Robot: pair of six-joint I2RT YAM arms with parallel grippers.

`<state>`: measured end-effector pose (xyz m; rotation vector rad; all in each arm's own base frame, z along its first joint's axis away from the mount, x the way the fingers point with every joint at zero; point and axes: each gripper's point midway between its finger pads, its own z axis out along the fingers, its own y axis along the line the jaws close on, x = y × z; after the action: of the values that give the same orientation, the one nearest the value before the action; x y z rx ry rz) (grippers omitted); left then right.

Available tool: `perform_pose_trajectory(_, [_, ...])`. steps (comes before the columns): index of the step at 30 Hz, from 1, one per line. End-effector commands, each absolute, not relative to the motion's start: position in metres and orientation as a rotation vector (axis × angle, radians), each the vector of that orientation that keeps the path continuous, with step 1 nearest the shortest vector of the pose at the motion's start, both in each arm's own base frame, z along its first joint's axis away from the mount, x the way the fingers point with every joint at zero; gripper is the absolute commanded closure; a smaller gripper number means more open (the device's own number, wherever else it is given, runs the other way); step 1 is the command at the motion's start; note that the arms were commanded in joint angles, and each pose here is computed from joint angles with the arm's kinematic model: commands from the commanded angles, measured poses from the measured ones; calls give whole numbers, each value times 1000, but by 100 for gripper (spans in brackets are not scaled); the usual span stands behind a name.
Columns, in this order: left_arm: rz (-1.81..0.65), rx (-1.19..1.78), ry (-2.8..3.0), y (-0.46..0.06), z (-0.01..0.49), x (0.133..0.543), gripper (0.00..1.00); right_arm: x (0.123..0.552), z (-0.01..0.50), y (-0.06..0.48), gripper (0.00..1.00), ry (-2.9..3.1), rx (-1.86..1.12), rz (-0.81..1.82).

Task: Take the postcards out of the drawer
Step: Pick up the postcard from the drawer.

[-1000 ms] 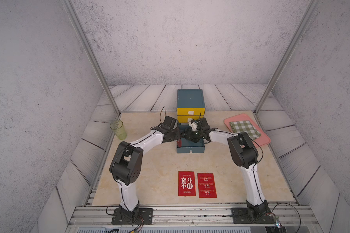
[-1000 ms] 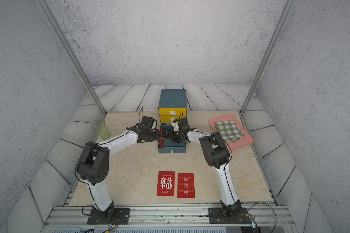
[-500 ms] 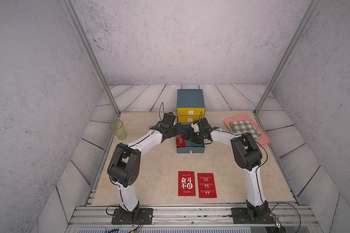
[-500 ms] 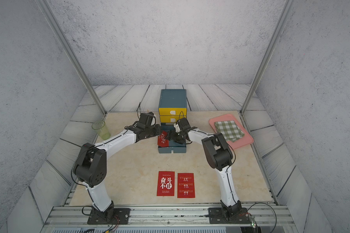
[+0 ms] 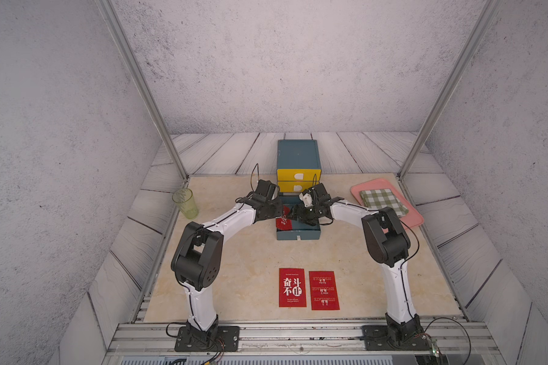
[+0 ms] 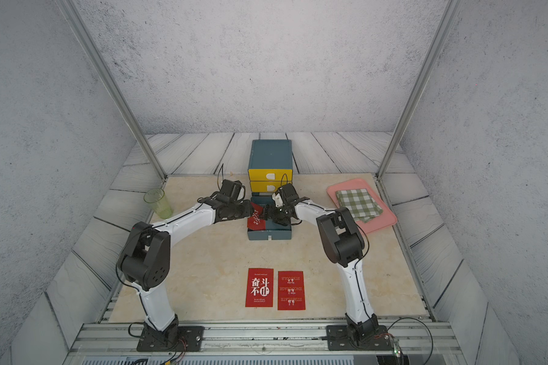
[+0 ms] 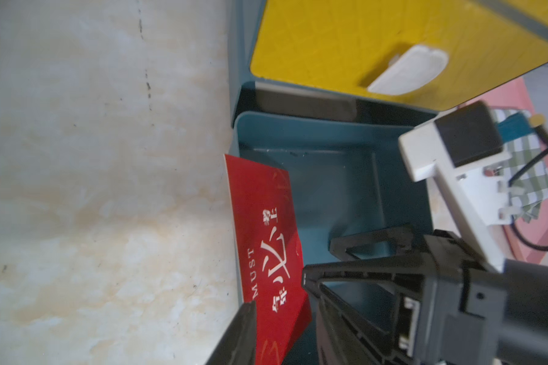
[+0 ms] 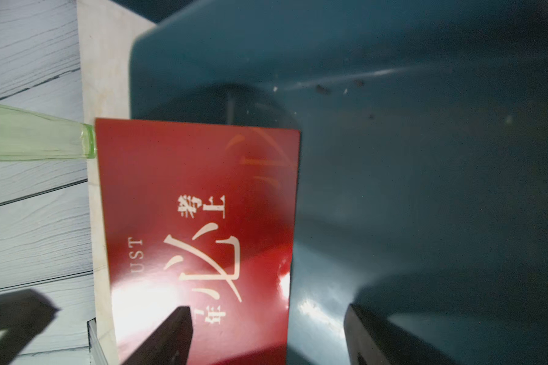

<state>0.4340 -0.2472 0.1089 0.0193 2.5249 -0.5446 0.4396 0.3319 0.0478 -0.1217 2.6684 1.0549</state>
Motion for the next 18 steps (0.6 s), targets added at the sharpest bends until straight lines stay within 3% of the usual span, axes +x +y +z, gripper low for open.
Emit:
perform_pose_trajectory(1, [-500,25,2566,-241,99,433,63,418,-5,328,21,2819,-88,1055])
perform_pose_trajectory(11, [-511,19,2604,-242,84,436,64,416,-13,338,22,2821,-106,1116])
perform_pose_trajectory(18, [-566,27,2602,-250,79,436,83,416,-15,337,22,2821,-103,1117])
